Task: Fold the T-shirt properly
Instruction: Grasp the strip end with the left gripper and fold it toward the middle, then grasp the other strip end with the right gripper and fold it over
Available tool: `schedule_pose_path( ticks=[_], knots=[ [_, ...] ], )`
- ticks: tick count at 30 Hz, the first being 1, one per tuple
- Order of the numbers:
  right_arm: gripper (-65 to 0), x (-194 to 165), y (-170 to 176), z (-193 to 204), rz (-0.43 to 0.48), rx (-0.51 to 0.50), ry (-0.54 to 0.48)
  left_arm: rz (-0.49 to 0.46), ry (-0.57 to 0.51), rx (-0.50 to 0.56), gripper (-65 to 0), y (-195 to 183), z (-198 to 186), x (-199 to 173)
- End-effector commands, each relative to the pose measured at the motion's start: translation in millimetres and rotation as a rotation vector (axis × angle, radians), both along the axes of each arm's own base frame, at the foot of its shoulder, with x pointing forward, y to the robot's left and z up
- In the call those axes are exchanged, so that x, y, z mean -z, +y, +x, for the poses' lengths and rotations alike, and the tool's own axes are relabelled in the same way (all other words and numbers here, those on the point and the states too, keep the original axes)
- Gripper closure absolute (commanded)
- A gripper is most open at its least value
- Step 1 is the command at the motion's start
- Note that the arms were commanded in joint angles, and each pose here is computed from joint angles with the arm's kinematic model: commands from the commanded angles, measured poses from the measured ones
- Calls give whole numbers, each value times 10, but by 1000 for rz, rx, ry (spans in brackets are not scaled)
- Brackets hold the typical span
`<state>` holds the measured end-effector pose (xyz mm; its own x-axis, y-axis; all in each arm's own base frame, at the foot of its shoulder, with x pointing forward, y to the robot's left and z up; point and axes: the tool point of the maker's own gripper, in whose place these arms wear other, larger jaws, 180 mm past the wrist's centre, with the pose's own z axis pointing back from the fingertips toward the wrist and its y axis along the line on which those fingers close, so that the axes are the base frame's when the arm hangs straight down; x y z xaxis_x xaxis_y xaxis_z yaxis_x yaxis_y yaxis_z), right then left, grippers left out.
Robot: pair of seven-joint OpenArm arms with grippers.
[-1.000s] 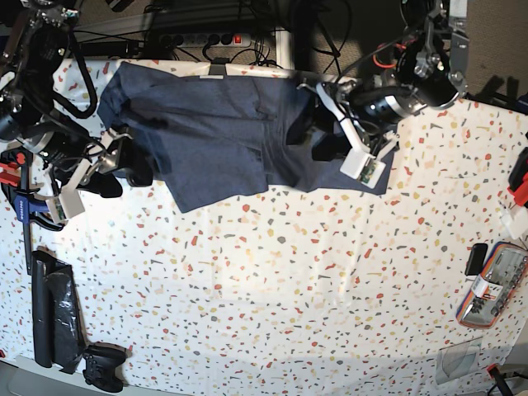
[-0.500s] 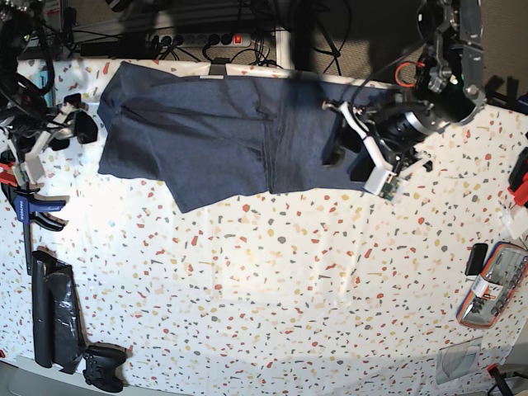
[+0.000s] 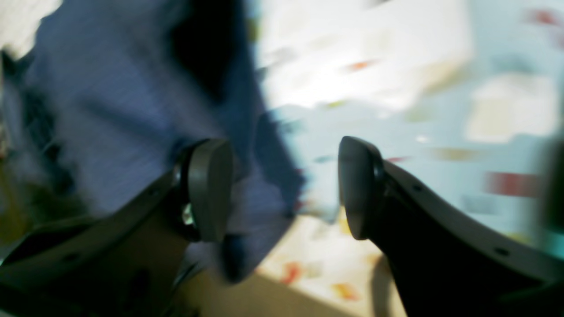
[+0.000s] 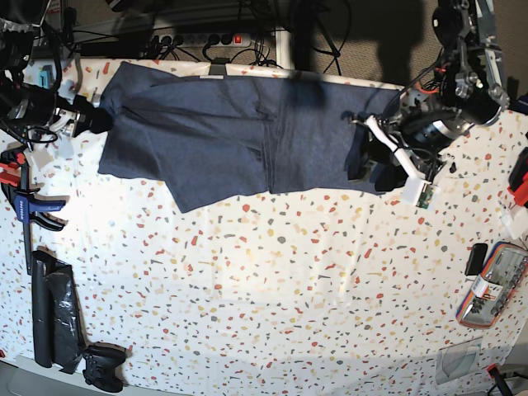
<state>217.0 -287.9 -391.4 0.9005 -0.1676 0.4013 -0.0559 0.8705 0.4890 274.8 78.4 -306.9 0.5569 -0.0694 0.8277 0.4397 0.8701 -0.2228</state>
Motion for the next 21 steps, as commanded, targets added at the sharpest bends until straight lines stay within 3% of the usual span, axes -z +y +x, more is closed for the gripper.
schedule_pose_path(
  ticks=[1, 4, 14, 19, 21],
  knots=[
    [-376, -147, 10, 77, 24, -19, -38, -25, -53, 1, -288, -26, 50, -135],
    [-376, -201, 139, 47, 98, -43, -36, -26, -54, 1, -288, -25, 51, -136],
    [-371, -13, 339, 92, 109, -5, -42, -21, -44, 3, -288, -25, 40, -119],
    [-216, 25, 434, 102, 135, 7, -50, -18, -39, 5, -288, -24, 34, -110],
    [-121, 4, 413, 137, 133, 18, -68, -18, -39, 5, -288, -24, 34, -110]
  ],
)
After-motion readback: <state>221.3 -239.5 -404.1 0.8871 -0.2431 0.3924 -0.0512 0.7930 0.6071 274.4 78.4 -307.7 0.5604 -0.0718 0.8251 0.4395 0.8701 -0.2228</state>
